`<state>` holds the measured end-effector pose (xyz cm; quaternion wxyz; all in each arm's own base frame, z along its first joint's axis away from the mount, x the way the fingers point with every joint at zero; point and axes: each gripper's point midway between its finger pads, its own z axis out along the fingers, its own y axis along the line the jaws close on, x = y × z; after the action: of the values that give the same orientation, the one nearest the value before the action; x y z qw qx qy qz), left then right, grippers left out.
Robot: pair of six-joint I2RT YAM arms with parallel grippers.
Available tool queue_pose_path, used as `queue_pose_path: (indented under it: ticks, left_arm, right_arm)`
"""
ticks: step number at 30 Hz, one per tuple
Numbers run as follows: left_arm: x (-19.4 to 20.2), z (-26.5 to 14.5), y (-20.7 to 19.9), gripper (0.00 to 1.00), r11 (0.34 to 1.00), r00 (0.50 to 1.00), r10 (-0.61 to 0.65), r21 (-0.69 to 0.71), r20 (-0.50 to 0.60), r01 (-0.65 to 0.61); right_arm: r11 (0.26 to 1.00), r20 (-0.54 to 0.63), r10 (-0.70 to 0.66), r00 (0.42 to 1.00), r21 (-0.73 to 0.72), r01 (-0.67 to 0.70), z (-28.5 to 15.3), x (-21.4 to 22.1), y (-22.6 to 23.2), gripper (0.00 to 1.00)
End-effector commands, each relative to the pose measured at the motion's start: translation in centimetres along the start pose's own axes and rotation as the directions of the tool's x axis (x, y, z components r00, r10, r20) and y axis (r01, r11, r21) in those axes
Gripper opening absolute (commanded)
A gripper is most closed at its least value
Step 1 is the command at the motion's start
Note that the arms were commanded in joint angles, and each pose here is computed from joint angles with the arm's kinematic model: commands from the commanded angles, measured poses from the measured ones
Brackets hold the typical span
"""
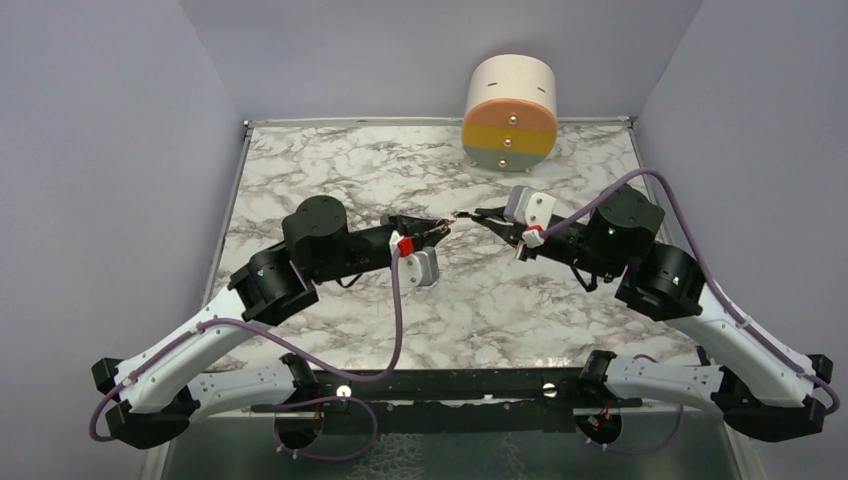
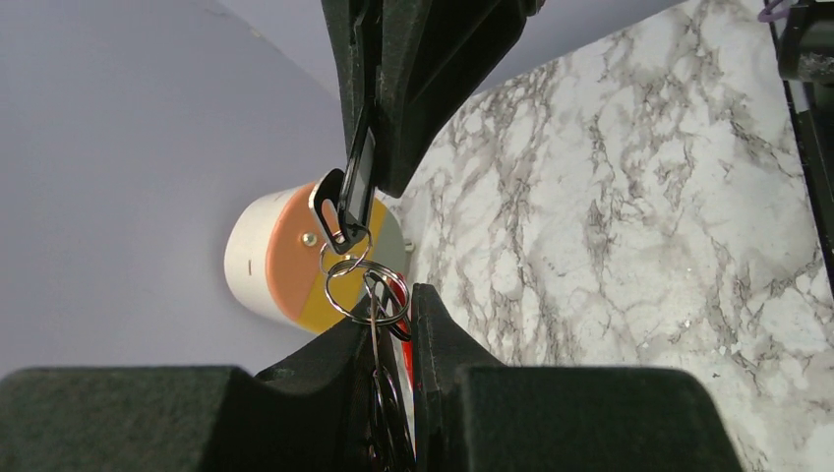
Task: Remove the keys from the keyring
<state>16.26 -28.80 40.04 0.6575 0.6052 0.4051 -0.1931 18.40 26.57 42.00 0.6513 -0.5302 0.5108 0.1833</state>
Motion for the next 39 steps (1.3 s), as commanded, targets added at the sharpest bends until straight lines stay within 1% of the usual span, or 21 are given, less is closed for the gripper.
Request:
queue_pose_path:
  ticks: [1, 5, 7, 11, 13, 14, 15, 17, 18, 19, 21, 23, 26, 29, 32, 33, 35, 39]
  left_arm:
    - [-2.7, -0.7, -1.8, 0.00, 0.984, 0.997, 0.039, 0.174, 0.066, -0.050]
    - [-2.5, -0.3, -1.8, 0.00, 0.966, 0.996, 0.091, 0.240, 0.024, -0.094]
    - [-1.8, 0.0, -1.5, 0.00, 0.960, 0.994, 0.107, 0.262, -0.028, -0.096]
    - [0.1, 0.5, -0.6, 0.00, 0.961, 0.981, 0.125, 0.262, -0.148, -0.083]
    - [0.5, 0.4, -0.9, 0.00, 0.959, 0.978, 0.129, 0.272, -0.162, -0.081]
    - [0.5, 0.3, -1.0, 0.00, 0.959, 0.979, 0.125, 0.273, -0.159, -0.078]
    - [0.5, 0.1, -1.1, 0.00, 0.960, 0.980, 0.119, 0.272, -0.161, -0.072]
    - [0.4, -0.4, -1.2, 0.00, 0.964, 0.981, 0.103, 0.260, -0.164, -0.058]
    - [0.4, -0.6, -1.2, 0.00, 0.966, 0.982, 0.095, 0.255, -0.166, -0.050]
    - [0.4, -0.8, -1.3, 0.00, 0.967, 0.982, 0.088, 0.251, -0.167, -0.044]
    - [0.3, -1.1, -1.3, 0.00, 0.970, 0.983, 0.082, 0.241, -0.165, -0.040]
    - [0.4, -1.2, -1.2, 0.00, 0.971, 0.982, 0.081, 0.235, -0.168, -0.040]
    - [0.8, -1.1, -1.0, 0.00, 0.974, 0.978, 0.081, 0.225, -0.190, -0.037]
    - [1.6, -0.8, -1.0, 0.00, 0.974, 0.972, 0.087, 0.225, -0.219, -0.037]
    - [2.8, -0.5, -1.2, 0.00, 0.971, 0.959, 0.095, 0.236, -0.266, -0.030]
    - [3.0, -0.4, -1.1, 0.00, 0.972, 0.956, 0.093, 0.235, -0.279, -0.026]
    - [3.3, -0.2, -1.1, 0.00, 0.972, 0.953, 0.091, 0.235, -0.289, -0.021]
    - [3.1, 0.3, -1.2, 0.00, 0.969, 0.957, 0.090, 0.247, -0.276, -0.020]
  right_arm:
    - [0.978, -0.048, 0.043, 0.998, 0.206, -0.032, -1.1, 1.7, -3.3, 0.03]
    - [0.965, -0.030, 0.090, 0.996, 0.248, -0.080, -1.1, 3.1, -3.0, 0.02]
    - [0.953, -0.049, 0.127, 0.991, 0.282, -0.108, -0.9, 4.8, -2.7, 0.02]
    - [0.918, -0.102, 0.199, 0.975, 0.368, -0.149, -0.7, 6.9, -3.4, 0.12]
    - [0.898, -0.131, 0.231, 0.964, 0.411, -0.159, -0.7, 7.9, -3.8, 0.20]
    - [0.885, -0.136, 0.248, 0.959, 0.435, -0.167, -0.8, 8.2, -4.0, 0.29]
    - [0.873, -0.135, 0.263, 0.955, 0.454, -0.177, -1.0, 8.3, -4.2, 0.33]
    - [0.841, -0.117, 0.297, 0.948, 0.503, -0.201, -1.4, 8.5, -4.8, 0.55]
    - [0.815, -0.101, 0.313, 0.944, 0.539, -0.213, -1.7, 8.6, -5.3, 0.58]
    - [0.805, -0.096, 0.319, 0.943, 0.552, -0.216, -2.0, 8.7, -5.4, 0.59]
    - [0.802, -0.089, 0.319, 0.943, 0.555, -0.219, -2.3, 8.8, -5.3, 0.61]
    - [0.823, -0.043, 0.324, 0.945, 0.505, -0.259, -1.9, 8.0, -4.6, 0.61]
    - [0.863, 0.072, 0.331, 0.941, 0.379, -0.333, -1.7, 5.9, -2.6, 0.61]
    - [0.864, 0.166, 0.337, 0.927, 0.336, -0.374, -3.1, 5.1, -1.6, 0.60]
    - [0.888, 0.331, 0.318, 0.888, 0.226, -0.402, -4.7, 3.2, 0.3, 0.59]
    - [0.898, 0.369, 0.314, 0.875, 0.185, -0.400, -5.0, 3.1, 1.2, 0.59]
    - [0.905, 0.416, 0.319, 0.852, 0.133, -0.404, -5.3, 3.2, 2.6, 0.59]
    - [0.923, 0.457, 0.339, 0.822, 0.007, -0.385, -4.5, 3.1, 5.2, 0.59]
